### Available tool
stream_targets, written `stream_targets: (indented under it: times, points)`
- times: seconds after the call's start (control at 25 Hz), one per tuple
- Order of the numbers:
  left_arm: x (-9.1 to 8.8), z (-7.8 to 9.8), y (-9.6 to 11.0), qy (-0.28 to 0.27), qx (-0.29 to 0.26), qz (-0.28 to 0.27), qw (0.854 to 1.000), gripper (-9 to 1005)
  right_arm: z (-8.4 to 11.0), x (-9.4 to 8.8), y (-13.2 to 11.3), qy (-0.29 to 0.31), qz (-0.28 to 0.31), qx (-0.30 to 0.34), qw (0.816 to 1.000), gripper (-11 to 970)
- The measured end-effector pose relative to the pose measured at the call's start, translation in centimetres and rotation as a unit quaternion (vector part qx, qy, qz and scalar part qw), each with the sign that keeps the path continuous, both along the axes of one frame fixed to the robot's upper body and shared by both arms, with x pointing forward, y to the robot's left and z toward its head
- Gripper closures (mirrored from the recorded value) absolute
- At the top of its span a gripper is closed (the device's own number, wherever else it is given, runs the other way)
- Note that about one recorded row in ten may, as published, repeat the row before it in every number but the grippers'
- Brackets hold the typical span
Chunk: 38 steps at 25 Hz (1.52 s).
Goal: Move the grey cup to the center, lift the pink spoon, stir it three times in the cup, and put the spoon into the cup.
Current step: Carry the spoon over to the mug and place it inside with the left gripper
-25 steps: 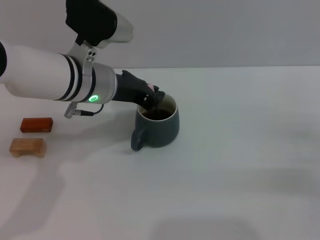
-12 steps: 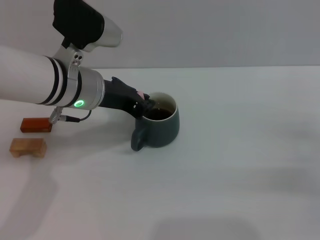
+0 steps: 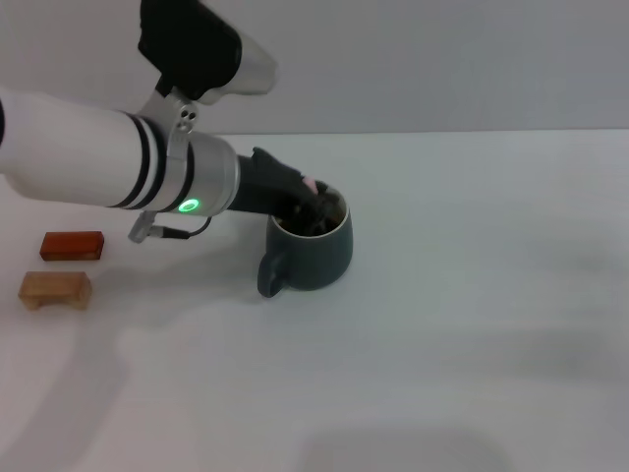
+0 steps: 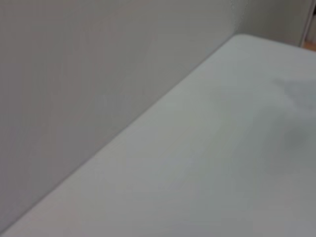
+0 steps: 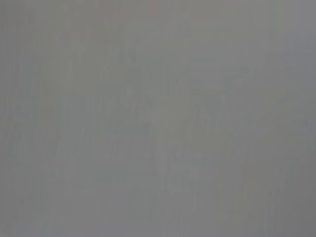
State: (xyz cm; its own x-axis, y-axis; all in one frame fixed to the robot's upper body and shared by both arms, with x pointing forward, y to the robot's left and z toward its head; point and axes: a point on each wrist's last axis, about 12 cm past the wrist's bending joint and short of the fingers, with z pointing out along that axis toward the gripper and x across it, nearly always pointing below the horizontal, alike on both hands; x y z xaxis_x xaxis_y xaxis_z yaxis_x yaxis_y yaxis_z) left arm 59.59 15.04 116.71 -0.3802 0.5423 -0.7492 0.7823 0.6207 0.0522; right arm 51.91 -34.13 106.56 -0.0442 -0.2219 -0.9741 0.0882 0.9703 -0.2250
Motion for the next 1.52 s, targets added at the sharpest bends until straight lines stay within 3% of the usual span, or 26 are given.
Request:
stream_targets:
  times: [0.4,0.72,1.04,1.52]
  points:
    - [1.8,-0.7,-1.0,-0.021,-0.007,0.016,1.0,852,-0.2,-0.3,-0.1,0.004,-0.003,0.001,1.0,938]
    - [2.7,-1.3,0.3,-0.016,0.01,0.037,0.999,851,-0.3,-0.5,-0.2,0.005,-0.005,0.002,1.0,939]
    - [1.7,-1.4,2.1,0.006,0.018,0.047,0.999,851,-0.2,-0.3,-0.2,0.005,-0.004,0.001,1.0,939]
    - [-0.2,-0.3,1.7,0.016,0.014,0.019,1.0,852,0.3,0.1,0.0,-0.003,0.001,0.0,1.0,938]
